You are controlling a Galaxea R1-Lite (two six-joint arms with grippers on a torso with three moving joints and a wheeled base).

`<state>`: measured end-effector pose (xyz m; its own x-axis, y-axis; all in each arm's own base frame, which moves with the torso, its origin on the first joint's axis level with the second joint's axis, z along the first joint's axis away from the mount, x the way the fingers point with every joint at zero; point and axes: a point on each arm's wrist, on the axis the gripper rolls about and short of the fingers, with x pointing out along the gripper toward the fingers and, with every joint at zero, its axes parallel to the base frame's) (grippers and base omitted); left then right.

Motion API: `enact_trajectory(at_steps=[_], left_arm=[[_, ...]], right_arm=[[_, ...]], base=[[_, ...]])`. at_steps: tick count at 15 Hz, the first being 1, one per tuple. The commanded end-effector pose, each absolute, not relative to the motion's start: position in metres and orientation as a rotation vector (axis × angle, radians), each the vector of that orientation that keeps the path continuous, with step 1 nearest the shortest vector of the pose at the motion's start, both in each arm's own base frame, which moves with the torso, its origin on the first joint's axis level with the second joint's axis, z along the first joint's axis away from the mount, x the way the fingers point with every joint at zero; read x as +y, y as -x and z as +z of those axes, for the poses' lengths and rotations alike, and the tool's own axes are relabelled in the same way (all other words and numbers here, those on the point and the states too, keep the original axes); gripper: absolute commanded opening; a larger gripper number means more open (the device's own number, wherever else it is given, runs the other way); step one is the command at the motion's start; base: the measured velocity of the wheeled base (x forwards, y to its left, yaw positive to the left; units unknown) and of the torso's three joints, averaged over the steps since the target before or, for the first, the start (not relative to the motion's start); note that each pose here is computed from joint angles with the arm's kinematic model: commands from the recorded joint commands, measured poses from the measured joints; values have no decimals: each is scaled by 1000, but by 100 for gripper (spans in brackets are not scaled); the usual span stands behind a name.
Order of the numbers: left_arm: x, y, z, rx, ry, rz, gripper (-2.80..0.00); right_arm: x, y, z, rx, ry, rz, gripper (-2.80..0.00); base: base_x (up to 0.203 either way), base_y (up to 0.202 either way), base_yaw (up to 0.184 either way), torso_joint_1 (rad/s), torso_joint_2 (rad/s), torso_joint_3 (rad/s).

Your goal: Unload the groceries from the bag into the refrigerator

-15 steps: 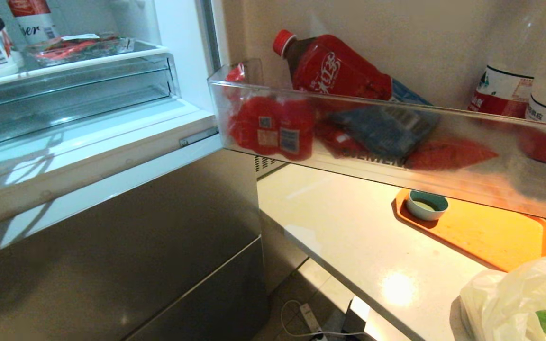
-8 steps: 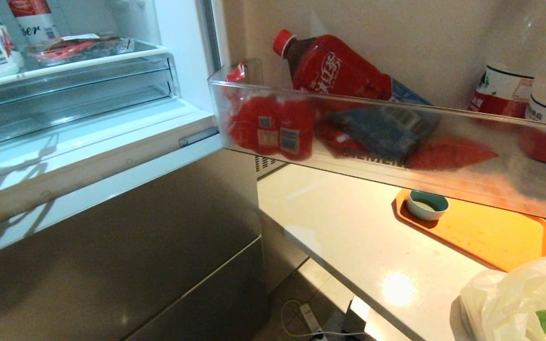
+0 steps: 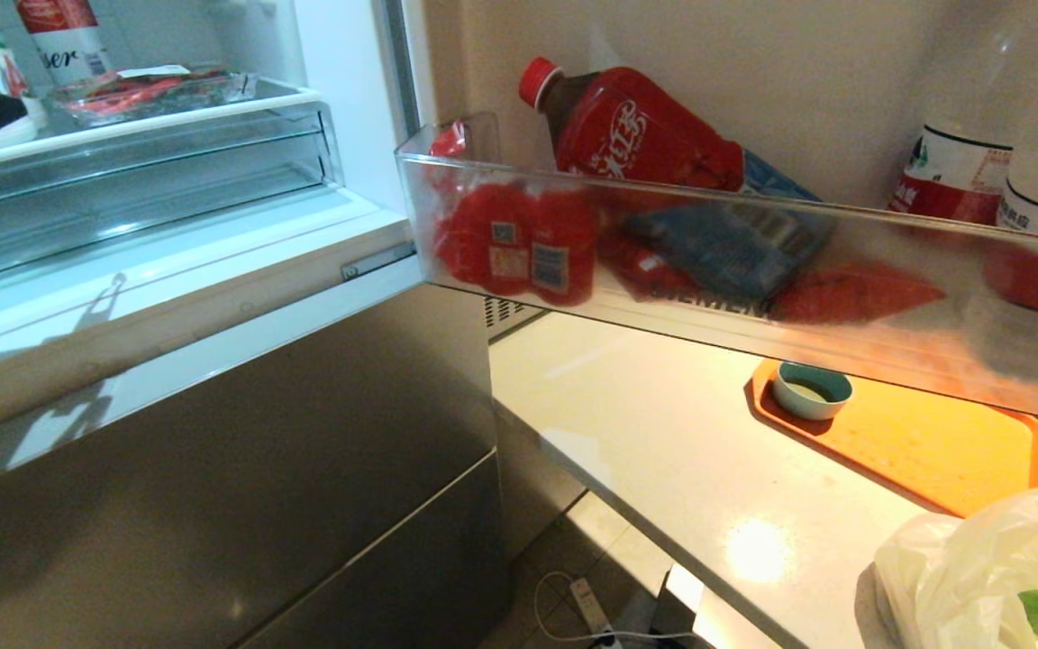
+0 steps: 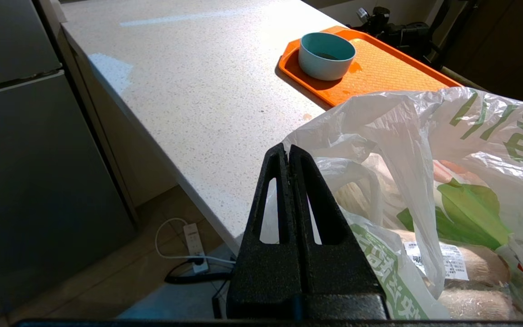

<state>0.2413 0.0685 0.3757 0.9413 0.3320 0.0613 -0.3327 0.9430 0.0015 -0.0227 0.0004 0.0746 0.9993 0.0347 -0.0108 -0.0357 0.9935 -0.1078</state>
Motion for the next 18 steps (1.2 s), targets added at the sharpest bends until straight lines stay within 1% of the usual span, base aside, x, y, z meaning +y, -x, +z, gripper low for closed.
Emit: enact_trajectory(at_steps=[1, 11, 14, 18], left_arm=[[67, -237, 376, -65, -13, 339, 0], [67, -242, 375, -63, -21, 318, 0], [65, -236, 378, -78, -23, 287, 0], [57, -214, 385, -115, -30, 233, 0]], right_arm=[[0, 23, 75, 9, 109, 36, -280], [0, 23, 75, 8, 89, 36, -280], [0, 23, 75, 8, 87, 34, -280], [0, 23, 75, 8, 86, 36, -280]], base=[[0, 0, 0, 0, 0, 0], [0, 0, 0, 0, 0, 0], [0, 0, 0, 0, 0, 0], [0, 0, 0, 0, 0, 0]])
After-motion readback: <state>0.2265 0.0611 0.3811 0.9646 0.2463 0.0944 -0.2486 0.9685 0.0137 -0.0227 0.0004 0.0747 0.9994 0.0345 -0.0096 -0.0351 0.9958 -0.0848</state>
